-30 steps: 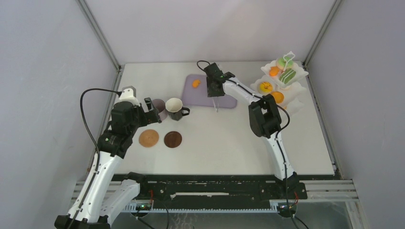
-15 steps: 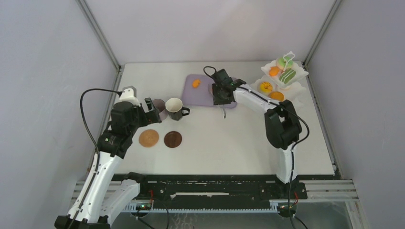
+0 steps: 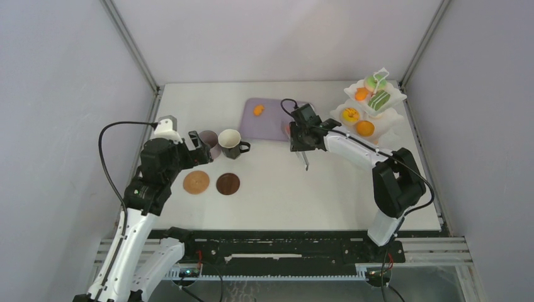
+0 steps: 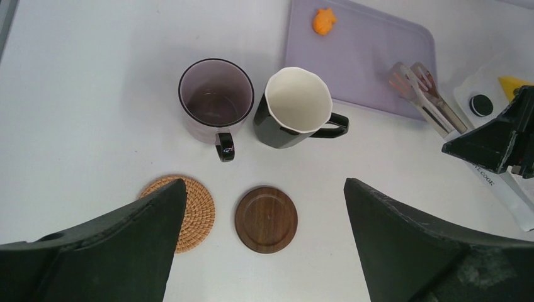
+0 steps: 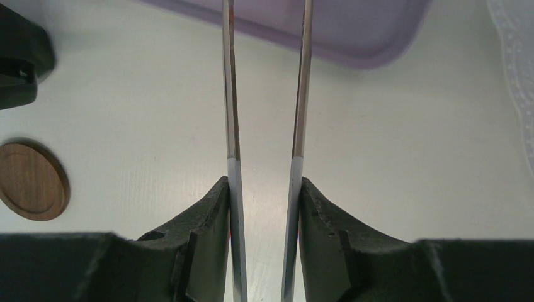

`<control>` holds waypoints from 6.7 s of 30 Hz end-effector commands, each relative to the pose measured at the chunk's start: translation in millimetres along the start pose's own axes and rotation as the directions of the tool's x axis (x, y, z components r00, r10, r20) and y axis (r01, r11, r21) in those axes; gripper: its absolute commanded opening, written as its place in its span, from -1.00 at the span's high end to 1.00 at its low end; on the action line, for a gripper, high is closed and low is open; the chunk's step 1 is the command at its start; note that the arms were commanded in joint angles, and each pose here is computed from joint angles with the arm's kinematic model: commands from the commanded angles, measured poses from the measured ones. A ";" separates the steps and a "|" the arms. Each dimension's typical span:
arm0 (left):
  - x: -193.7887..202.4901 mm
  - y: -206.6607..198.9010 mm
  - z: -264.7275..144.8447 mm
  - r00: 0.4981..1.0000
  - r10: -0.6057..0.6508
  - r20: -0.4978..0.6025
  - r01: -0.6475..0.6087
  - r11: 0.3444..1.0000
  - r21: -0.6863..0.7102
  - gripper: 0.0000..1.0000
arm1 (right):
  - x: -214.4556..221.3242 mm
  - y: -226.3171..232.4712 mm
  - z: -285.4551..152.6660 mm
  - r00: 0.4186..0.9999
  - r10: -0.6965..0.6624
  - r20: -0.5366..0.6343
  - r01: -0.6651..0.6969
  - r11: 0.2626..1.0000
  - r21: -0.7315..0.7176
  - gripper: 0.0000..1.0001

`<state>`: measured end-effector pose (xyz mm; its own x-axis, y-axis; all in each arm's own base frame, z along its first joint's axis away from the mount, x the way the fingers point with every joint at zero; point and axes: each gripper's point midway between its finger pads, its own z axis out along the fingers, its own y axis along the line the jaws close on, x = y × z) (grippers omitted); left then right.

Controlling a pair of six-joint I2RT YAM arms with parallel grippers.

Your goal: Serve the afternoon tea

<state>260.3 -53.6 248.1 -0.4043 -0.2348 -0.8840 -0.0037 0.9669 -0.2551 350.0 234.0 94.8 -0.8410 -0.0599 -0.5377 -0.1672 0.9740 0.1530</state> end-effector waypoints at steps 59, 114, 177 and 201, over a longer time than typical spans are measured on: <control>-2.6 -23.1 -8.1 0.995 -0.099 0.005 0.097 0.988 0.120 -0.98 | 90.9 -171.4 -106.4 0.876 0.417 0.242 -0.465 0.863 0.196 -0.04; 53.4 29.6 8.9 0.942 -0.270 -0.198 0.227 0.949 -0.217 -0.99 | 85.4 -35.4 -69.6 0.952 0.043 0.302 -0.068 0.995 0.074 -1.00; 125.3 95.3 71.5 0.814 -0.579 -0.042 0.512 0.750 -0.420 -0.99 | 132.2 6.8 -1.0 0.997 0.075 -0.009 -0.074 0.995 0.068 0.67; 211.6 46.6 82.3 0.700 -0.672 -0.243 0.556 0.725 -0.406 -0.96 | 85.2 -11.1 -63.8 0.979 0.095 0.180 -0.106 0.993 0.047 0.54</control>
<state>289.1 -42.0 43.3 -0.4213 -0.7853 -0.4535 -0.5607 0.6187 -0.5503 239.5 216.5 81.7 -0.7861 0.0511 -0.6160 -0.0731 0.9819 0.1747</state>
